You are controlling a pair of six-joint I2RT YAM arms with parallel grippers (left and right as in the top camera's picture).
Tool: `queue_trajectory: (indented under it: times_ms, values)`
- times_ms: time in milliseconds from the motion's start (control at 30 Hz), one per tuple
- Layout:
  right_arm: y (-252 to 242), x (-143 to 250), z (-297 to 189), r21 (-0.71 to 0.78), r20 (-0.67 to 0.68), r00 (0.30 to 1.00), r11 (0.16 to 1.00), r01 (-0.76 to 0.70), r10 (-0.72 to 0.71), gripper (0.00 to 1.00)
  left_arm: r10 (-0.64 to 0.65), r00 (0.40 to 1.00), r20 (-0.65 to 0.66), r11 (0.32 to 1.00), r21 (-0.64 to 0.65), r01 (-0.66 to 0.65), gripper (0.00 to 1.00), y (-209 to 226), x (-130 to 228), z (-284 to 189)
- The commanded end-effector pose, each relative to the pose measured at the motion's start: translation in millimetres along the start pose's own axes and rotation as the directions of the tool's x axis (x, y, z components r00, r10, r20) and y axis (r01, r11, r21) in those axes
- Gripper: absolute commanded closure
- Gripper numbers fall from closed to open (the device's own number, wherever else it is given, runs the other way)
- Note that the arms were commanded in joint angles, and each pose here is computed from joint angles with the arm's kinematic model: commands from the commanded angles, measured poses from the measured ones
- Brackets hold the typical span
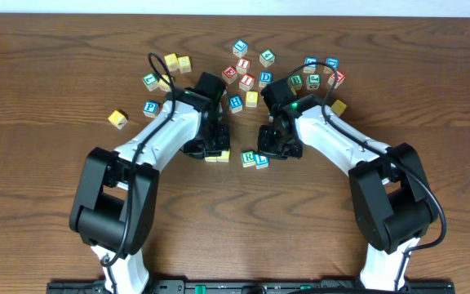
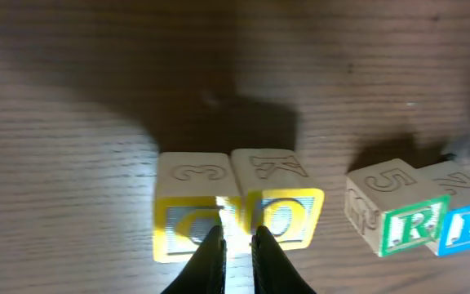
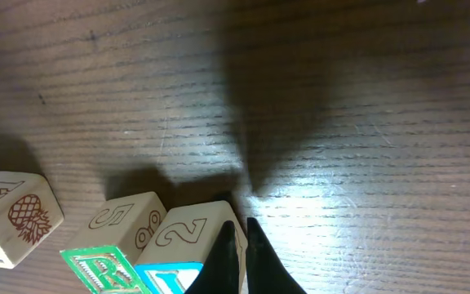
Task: Spell out CORL
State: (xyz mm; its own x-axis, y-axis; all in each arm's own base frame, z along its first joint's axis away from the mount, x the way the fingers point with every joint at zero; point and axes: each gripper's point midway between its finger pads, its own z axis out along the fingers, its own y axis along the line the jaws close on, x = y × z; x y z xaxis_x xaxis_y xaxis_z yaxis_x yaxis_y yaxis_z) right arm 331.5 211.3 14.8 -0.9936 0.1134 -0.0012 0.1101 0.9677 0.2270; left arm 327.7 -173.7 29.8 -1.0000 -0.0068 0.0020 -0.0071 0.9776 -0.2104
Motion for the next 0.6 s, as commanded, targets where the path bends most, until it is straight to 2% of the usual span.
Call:
queue_trajectory:
  times_ms: [0, 200, 367, 567]
  values:
    - [7.4, 4.4, -1.3, -0.012, 0.001, 1.000, 1.000, 0.007, -0.007, 0.99, -0.009, 1.000, -0.026, 1.000, -0.006, 0.009, 0.87, -2.1, 8.2, 7.4]
    - [9.5, 2.2, -1.2, -0.018, 0.011, 1.000, 1.000, 0.011, -0.011, 0.99, 0.047, 0.997, 0.063, 0.999, -0.004, -0.046, 0.92, -5.5, -14.7, -10.0]
    - [11.2, 0.9, -0.6, -0.025, 0.018, 1.000, 1.000, 0.002, -0.002, 0.99, 0.043, 0.976, 0.215, 0.995, -0.102, -0.021, 0.91, 12.9, -41.6, -56.3]
    - [19.8, 8.7, 10.6, -0.040, 0.028, 0.999, 0.999, -0.019, 0.021, 0.99, -0.073, 0.979, 0.188, 0.983, -0.151, 0.102, 0.91, 68.6, -46.5, -58.4]
